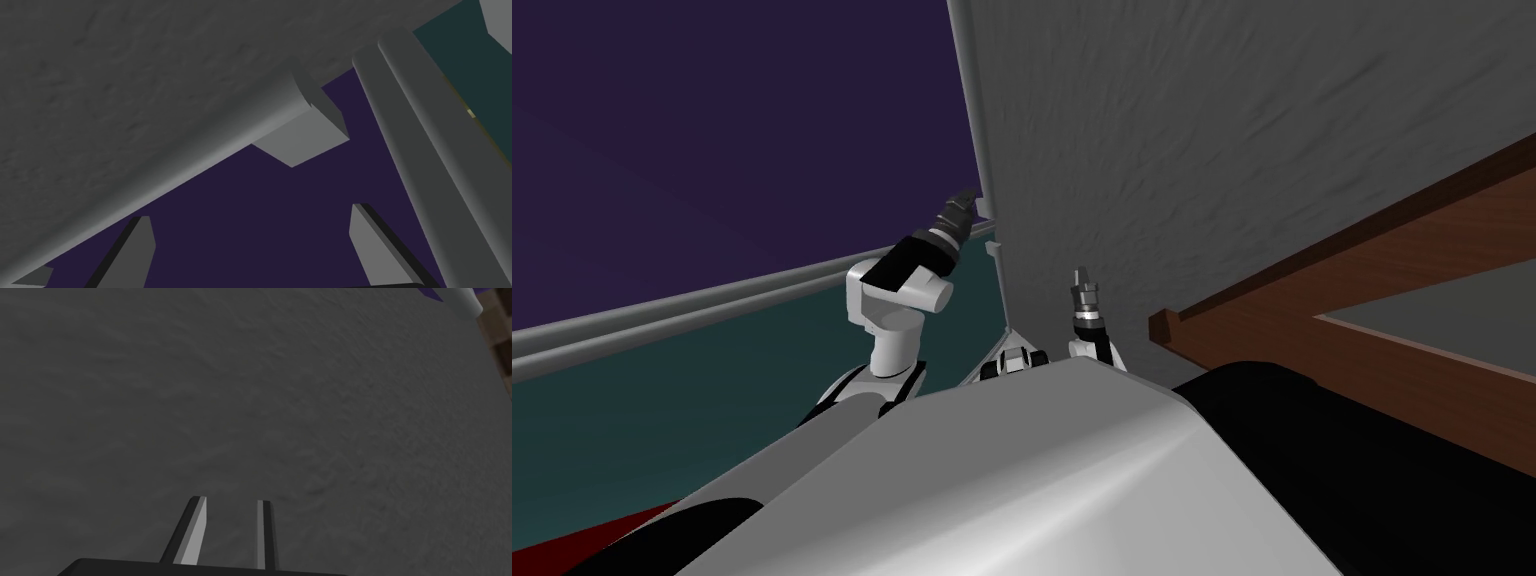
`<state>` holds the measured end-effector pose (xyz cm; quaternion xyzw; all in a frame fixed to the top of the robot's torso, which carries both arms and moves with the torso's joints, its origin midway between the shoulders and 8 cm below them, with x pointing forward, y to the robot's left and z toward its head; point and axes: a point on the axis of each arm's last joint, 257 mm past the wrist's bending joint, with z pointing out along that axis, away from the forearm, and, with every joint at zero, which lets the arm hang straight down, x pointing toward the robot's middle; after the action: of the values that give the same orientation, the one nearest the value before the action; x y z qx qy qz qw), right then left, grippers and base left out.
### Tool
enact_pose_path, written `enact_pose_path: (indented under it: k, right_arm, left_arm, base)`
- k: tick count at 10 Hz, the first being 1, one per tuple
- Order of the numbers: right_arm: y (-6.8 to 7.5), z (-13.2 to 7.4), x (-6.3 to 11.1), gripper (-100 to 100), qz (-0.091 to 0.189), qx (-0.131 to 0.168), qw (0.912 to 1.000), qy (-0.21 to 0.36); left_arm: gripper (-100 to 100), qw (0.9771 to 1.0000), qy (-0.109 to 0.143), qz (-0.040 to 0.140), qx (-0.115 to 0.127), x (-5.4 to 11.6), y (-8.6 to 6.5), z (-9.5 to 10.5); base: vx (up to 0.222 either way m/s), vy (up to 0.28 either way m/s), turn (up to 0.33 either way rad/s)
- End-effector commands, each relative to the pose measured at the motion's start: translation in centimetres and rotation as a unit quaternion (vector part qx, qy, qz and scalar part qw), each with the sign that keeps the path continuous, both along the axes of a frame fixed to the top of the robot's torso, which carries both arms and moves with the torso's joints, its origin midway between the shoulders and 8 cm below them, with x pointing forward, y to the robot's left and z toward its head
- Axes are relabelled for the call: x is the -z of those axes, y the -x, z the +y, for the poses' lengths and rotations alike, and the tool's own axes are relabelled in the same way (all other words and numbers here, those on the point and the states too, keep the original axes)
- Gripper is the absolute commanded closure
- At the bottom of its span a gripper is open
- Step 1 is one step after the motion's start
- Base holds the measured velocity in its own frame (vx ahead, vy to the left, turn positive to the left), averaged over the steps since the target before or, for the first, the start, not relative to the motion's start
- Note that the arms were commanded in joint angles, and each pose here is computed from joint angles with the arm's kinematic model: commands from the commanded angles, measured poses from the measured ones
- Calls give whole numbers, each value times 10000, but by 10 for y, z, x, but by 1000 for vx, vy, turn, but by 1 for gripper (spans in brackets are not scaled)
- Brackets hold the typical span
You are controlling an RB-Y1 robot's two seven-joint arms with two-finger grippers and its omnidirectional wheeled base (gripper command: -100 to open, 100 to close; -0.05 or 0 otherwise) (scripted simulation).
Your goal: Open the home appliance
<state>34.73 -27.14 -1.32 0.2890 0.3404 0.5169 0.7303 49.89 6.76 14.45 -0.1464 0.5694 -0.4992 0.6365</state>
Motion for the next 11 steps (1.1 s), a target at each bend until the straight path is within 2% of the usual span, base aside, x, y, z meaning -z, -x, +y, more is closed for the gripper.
enact_pose_path:
  k: [1, 2, 3, 4, 5, 6, 7, 8, 9, 10, 11]
  right_arm:
    - [0, 1, 1, 0, 8, -11, 10000, -2]
    - [-1, 2, 1, 0, 14, -23, 10000, -4]
    - [-1, 3, 2, 0, 21, -33, 10000, -5]
    - [-1, 4, 2, 0, 28, -44, 10000, -7]
    - [-2, 4, 3, 0, 35, -55, 10000, -9]
    - [-2, 5, 3, 0, 41, -66, 10000, -10]
    - [-2, 6, 4, 0, 47, -76, 10000, -11]
    - [-2, 7, 4, 0, 53, -88, 9999, -13]
    - [-3, 8, 5, 0, 59, -98, 9999, -14]
    - [-3, 9, 5, 0, 66, -109, 9999, -15]
    - [-3, 9, 5, 0, 69, -117, 9999, -16]
  left_arm:
    - [-100, 9996, -253, 57, -93, -8, -4, -5]
    - [-100, 9994, -281, 151, -146, -4, -7, -3]
    - [-100, 9989, -421, 95, -171, -13, -7, -8]
    - [-100, 9985, -447, 197, -227, -8, -10, -5]
    - [-100, 9978, -586, 157, -270, -17, -10, -8]
    - [-100, 9974, -606, 237, -315, -13, -12, -6]
    - [-100, 9963, -742, 209, -372, -21, -13, -8]
    - [-100, 9959, -757, 272, -407, -18, -14, -7]
    - [-100, 9946, -887, 251, -474, -25, -14, -8]
    - [-100, 9942, -899, 301, -503, -23, -15, -6]
    - [-100, 9926, -1023, 296, -583, -29, -16, -6]
  base:
    - [10, 2, -56]
    - [11, 2, -30]
    - [9, -1, -39]
    - [7, -1, -27]
    - [7, -1, -32]
    - [10, 0, -28]
    - [11, 1, -53]
    - [9, 1, -28]
    - [9, -1, -43]
    - [0, 1, -14]
    - [6, -3, -44]
